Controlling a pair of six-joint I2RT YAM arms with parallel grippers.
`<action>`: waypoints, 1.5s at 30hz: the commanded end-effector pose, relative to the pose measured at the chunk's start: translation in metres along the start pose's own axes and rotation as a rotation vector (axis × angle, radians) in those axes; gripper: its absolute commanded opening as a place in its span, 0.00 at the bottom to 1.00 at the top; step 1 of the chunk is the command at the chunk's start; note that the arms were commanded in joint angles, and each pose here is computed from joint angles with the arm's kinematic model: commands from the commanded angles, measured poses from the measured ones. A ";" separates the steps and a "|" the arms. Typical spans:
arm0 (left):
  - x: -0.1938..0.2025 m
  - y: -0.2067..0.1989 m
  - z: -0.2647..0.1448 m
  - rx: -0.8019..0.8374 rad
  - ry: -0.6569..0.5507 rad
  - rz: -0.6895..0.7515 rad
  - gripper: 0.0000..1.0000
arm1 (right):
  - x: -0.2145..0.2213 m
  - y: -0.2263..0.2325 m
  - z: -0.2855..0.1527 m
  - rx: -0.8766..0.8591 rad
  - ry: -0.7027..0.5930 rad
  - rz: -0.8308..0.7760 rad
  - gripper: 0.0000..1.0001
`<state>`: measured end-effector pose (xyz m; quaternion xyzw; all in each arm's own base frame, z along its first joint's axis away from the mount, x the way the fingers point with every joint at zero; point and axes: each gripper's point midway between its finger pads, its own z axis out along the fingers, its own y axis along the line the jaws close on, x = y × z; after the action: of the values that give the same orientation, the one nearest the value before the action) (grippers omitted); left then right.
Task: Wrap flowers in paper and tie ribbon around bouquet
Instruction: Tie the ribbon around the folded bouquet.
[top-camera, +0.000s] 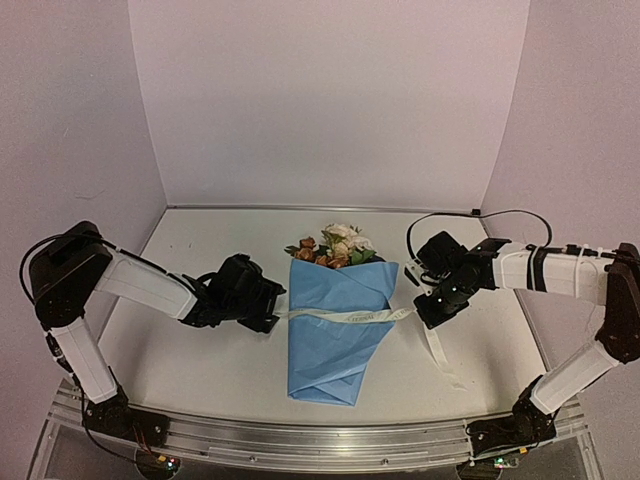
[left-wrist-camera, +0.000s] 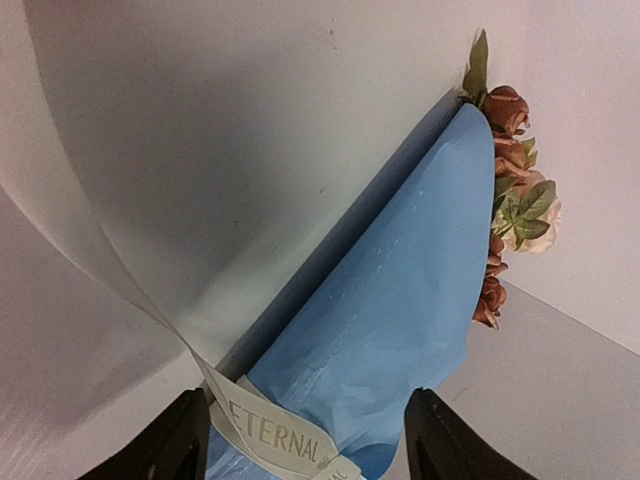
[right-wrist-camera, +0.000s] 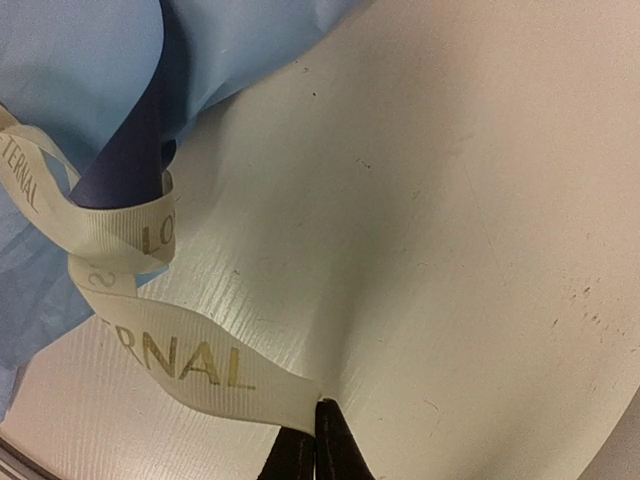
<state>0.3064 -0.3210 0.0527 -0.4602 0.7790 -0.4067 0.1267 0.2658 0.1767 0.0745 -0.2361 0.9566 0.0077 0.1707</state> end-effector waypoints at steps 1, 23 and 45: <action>0.009 -0.009 0.006 0.018 0.012 -0.027 0.63 | -0.004 -0.002 -0.010 0.013 -0.030 0.004 0.00; -0.039 -0.010 -0.007 -0.053 -0.117 0.252 0.00 | -0.007 -0.034 -0.004 0.207 -0.006 0.099 0.00; -0.286 0.095 -0.149 -0.140 -0.378 -0.039 0.00 | 0.102 -0.144 -0.010 0.408 0.013 0.776 0.00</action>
<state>0.3017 -0.0301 0.0145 -0.5360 0.7680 -0.3104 0.1626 0.2587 0.0502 0.0551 0.1203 0.9741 -0.0294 0.1890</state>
